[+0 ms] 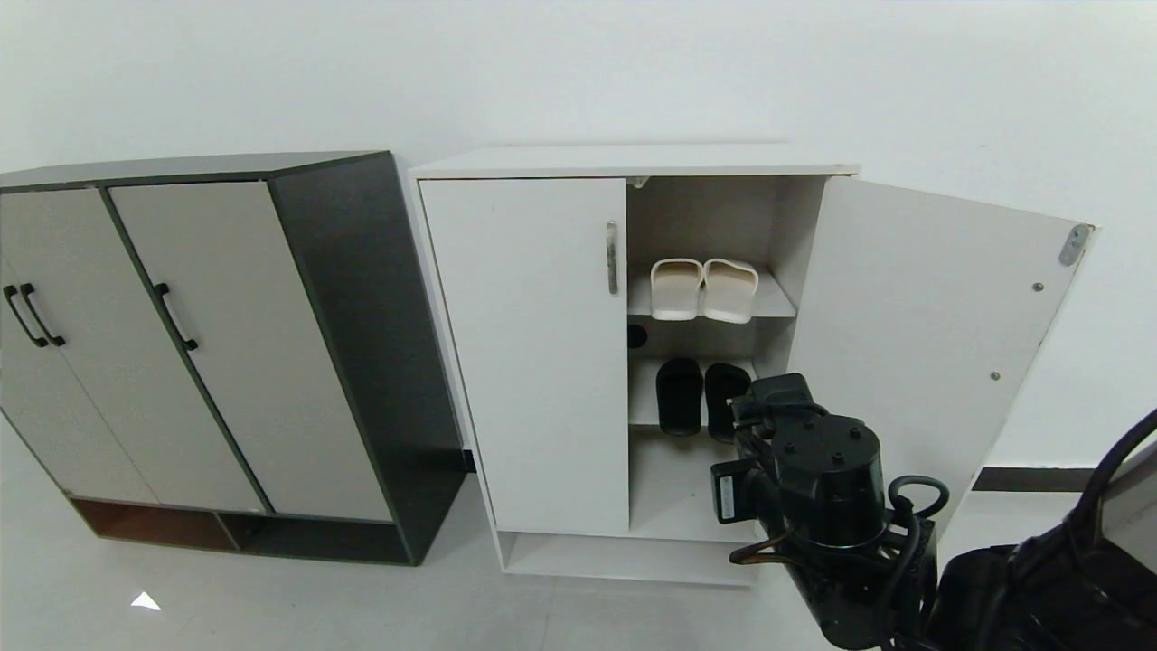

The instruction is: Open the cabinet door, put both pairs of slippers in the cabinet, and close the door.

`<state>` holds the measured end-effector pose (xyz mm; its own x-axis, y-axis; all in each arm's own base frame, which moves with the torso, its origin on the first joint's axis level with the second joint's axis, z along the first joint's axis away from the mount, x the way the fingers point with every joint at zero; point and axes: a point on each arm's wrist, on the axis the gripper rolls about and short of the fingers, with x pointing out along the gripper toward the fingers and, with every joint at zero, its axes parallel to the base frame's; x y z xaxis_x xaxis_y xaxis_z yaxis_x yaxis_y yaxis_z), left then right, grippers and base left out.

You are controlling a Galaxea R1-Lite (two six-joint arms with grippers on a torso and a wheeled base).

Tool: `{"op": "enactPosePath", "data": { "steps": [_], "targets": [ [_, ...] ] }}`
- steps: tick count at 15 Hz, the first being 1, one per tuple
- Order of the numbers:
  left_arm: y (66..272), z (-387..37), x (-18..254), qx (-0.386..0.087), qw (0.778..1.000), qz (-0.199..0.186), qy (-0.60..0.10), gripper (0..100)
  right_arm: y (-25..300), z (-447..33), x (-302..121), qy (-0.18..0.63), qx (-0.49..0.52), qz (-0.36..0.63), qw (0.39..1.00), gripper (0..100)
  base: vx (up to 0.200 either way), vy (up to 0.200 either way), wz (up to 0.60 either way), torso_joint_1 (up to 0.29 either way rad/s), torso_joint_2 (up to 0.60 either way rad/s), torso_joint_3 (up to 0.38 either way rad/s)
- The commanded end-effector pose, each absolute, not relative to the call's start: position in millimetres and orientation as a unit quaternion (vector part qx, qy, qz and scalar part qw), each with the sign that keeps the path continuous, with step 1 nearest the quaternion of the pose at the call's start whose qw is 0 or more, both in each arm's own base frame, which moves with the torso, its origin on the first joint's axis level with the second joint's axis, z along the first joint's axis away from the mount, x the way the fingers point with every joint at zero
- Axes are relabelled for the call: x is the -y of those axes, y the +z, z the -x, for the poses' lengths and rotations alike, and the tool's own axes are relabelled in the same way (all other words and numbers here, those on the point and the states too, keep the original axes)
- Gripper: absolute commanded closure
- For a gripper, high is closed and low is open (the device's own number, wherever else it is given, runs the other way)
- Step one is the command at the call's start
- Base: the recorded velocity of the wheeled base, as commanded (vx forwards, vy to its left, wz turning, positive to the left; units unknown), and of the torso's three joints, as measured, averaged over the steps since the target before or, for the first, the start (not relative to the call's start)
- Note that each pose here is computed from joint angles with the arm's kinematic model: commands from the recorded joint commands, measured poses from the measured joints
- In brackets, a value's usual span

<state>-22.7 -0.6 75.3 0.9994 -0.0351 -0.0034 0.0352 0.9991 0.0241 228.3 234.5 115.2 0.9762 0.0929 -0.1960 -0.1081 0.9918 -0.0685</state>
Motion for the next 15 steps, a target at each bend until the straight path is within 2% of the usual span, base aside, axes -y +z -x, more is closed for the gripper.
{"op": "enactPosePath", "data": {
  "steps": [1,9,15],
  "targets": [
    [75.4,22.7,0.6,-0.001,1.000,-0.011,-0.018,100,114.4,-228.4,-234.9,0.051,-0.097,0.040,0.993,100,0.000,0.000,0.00,0.000,0.00,0.000],
    [75.4,22.7,0.6,-0.001,1.000,-0.011,-0.018,100,112.1,-228.7,-235.2,0.051,-0.100,0.043,0.993,100,0.000,0.000,0.00,0.000,0.00,0.000],
    [75.4,22.7,0.6,-0.001,1.000,-0.009,-0.018,100,102.9,-230.8,-237.5,0.049,-0.108,0.050,0.992,100,0.000,0.000,0.00,0.065,-0.36,-0.304]
  ]
}}
